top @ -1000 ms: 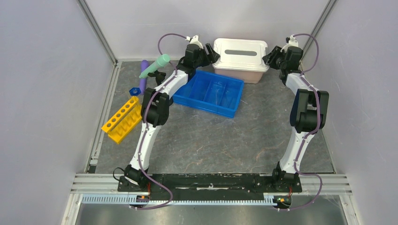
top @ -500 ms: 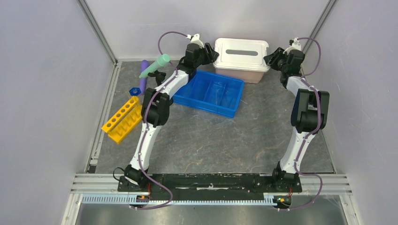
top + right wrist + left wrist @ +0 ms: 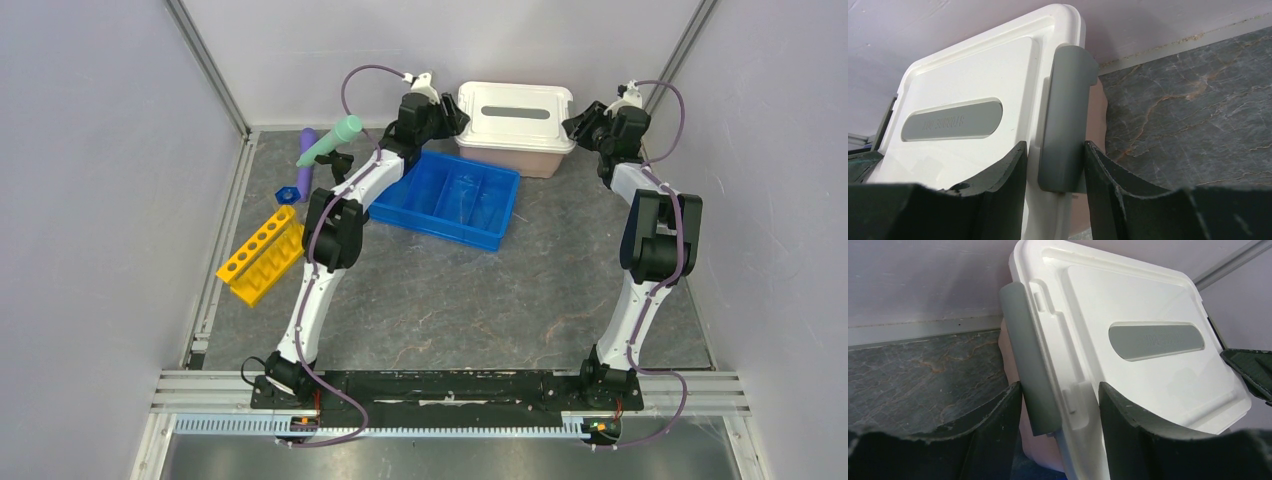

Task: Organize the chemistry lab equipment

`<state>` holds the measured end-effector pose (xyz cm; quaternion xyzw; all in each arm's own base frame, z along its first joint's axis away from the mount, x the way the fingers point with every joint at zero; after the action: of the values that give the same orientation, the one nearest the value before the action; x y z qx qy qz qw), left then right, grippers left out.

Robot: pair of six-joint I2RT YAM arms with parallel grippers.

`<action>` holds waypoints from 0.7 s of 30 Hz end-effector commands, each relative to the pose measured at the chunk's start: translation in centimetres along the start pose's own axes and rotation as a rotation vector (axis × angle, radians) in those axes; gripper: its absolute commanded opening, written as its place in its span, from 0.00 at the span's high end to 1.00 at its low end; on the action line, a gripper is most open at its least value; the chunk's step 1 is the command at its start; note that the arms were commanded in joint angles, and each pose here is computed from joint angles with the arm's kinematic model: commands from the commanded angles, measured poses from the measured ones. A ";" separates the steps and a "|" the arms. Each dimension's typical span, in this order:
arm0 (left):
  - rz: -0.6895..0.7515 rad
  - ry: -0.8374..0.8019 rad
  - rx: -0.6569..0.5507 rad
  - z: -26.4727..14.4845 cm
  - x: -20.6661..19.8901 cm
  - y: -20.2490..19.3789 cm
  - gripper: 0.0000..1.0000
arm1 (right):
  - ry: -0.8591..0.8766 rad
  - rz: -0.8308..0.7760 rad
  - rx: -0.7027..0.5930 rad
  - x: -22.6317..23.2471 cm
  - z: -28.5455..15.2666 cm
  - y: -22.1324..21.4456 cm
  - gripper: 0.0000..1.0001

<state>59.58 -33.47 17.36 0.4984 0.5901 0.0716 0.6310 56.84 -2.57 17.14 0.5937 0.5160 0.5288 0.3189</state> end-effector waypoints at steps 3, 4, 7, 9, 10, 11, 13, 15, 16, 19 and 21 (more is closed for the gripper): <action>0.175 -0.077 0.054 0.3 -3.7 -2.4 0.39 | 0.024 0.066 0.156 0.7 -0.3 -4.6 0.59; 0.192 -0.079 0.055 0.3 -4.0 -2.5 0.39 | 0.026 0.067 0.157 0.8 -0.3 -4.6 0.59; 0.201 -0.082 0.055 0.2 -4.3 -2.6 0.39 | 0.032 0.075 0.154 1.1 -0.3 -4.6 0.59; 0.200 -0.080 0.062 0.3 -4.2 -2.9 0.41 | 0.036 0.080 0.155 1.2 -0.2 -4.7 0.59; 0.199 -0.080 0.065 0.3 -4.2 -3.0 0.41 | 0.037 0.080 0.155 1.2 -0.2 -4.7 0.59; 0.200 -0.083 0.070 0.3 -4.2 -3.1 0.42 | 0.038 0.080 0.155 1.3 -0.2 -4.7 0.59; 0.204 -0.087 0.076 0.3 -4.2 -3.4 0.42 | 0.042 0.079 0.158 1.5 -0.2 -4.9 0.59; 0.218 -0.098 0.086 0.4 -4.4 -3.8 0.42 | 0.048 0.081 0.162 1.8 -0.2 -5.1 0.59; 0.226 -0.103 0.088 0.4 -4.5 -3.9 0.42 | 0.049 0.082 0.162 1.9 -0.1 -5.1 0.59; 0.256 -0.128 0.095 0.4 -5.1 -4.2 0.43 | 0.059 0.096 0.158 2.3 -0.1 -5.2 0.59; 0.273 -0.144 0.096 0.4 -5.6 -4.3 0.43 | 0.068 0.107 0.156 2.6 -0.1 -5.3 0.59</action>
<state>59.21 -34.23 17.84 0.5492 0.5484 0.1339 0.6162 56.83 -2.46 17.09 0.5979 0.5073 0.5345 0.3154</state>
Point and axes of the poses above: each gripper's point midway between its finger pads, its own z axis out along the fingers, its own x axis along the line the jaws close on, y = z × x, the point moved 4 cm from there along -z, back along the fingers, and after that the axes turned 12 degrees about -z, right-handed, at the moved point
